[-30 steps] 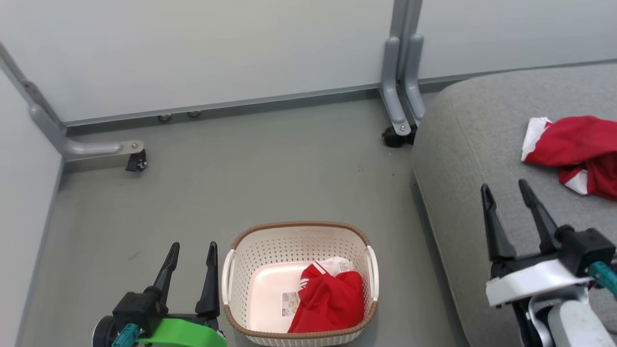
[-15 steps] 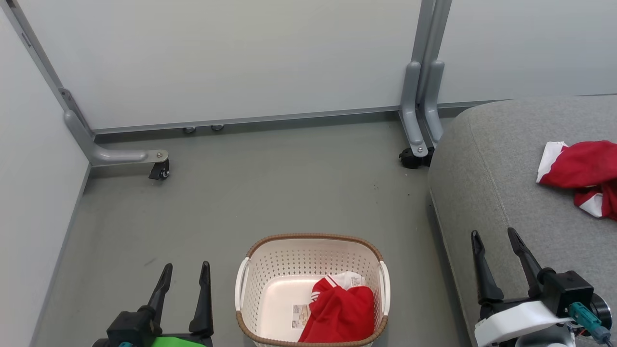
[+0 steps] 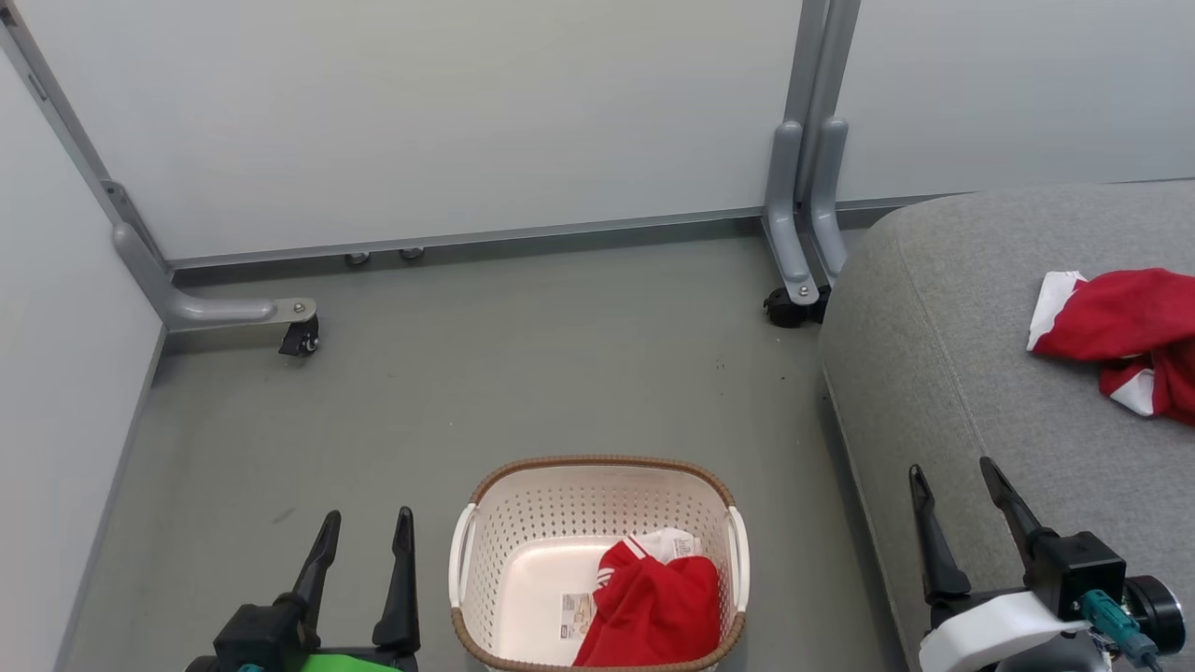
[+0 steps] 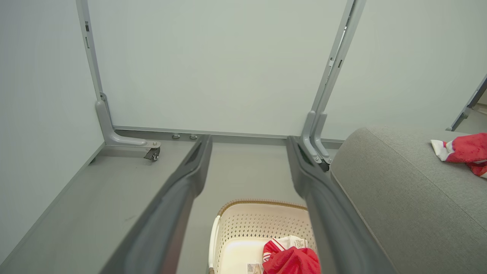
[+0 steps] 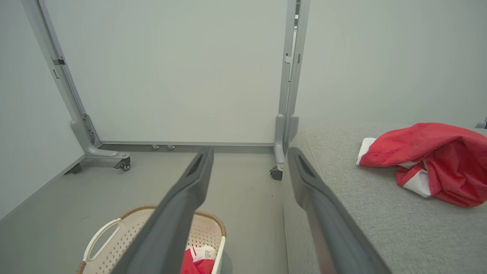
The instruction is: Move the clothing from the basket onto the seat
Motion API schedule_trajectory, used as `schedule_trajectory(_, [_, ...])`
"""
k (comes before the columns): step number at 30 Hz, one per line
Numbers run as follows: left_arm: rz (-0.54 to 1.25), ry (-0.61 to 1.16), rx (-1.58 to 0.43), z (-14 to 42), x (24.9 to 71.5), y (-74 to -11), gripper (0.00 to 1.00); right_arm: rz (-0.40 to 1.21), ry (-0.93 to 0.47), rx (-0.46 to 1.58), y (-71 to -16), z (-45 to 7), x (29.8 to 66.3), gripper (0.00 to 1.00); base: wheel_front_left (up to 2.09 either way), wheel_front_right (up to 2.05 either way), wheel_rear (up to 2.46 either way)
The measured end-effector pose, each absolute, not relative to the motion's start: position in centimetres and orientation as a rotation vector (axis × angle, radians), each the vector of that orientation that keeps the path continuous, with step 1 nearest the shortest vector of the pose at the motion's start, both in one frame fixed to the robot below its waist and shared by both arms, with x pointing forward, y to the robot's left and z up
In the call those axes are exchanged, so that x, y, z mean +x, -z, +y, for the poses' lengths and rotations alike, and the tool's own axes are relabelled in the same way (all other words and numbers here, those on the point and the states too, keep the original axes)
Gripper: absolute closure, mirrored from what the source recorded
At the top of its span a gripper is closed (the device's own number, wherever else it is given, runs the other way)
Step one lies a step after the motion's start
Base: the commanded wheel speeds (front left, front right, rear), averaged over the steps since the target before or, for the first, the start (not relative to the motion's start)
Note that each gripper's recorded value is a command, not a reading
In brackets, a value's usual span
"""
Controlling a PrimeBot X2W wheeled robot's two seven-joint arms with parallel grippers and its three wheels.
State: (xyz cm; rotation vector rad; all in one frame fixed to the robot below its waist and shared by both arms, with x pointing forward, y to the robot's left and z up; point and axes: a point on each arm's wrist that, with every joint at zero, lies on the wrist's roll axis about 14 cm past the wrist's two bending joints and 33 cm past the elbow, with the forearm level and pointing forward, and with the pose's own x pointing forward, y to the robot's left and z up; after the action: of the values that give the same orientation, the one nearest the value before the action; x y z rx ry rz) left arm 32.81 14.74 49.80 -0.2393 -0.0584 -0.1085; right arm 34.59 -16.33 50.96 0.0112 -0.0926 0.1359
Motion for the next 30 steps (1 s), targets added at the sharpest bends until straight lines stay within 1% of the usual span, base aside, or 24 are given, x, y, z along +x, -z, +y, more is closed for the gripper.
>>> schedule_trajectory(13, [-0.041, 0.114, -0.250, 14.5, 32.9, -49.3, 0.00, -0.088, -0.128, 0.001, -50.8, -16.6, 34.8, 0.00, 0.00, 0.00, 0.00])
schedule_trajectory(22, [0.019, 0.138, -0.261, 13.4, 33.5, -47.7, 0.00, -0.080, -0.116, -0.018, -50.7, -17.4, 35.6, 0.00, 0.00, 0.00, 0.00])
schedule_trajectory(26, [0.041, 0.167, -0.259, 12.4, 34.9, -47.2, 0.00, -0.109, -0.107, -0.041, -51.7, -18.2, 36.8, 0.00, 0.00, 0.00, 0.00])
schedule_trajectory(30, [0.058, 0.235, -0.221, 10.5, 37.7, -46.7, 0.00, -0.170, -0.090, -0.071, -53.6, -19.3, 39.3, 0.00, 0.00, 0.00, 0.00])
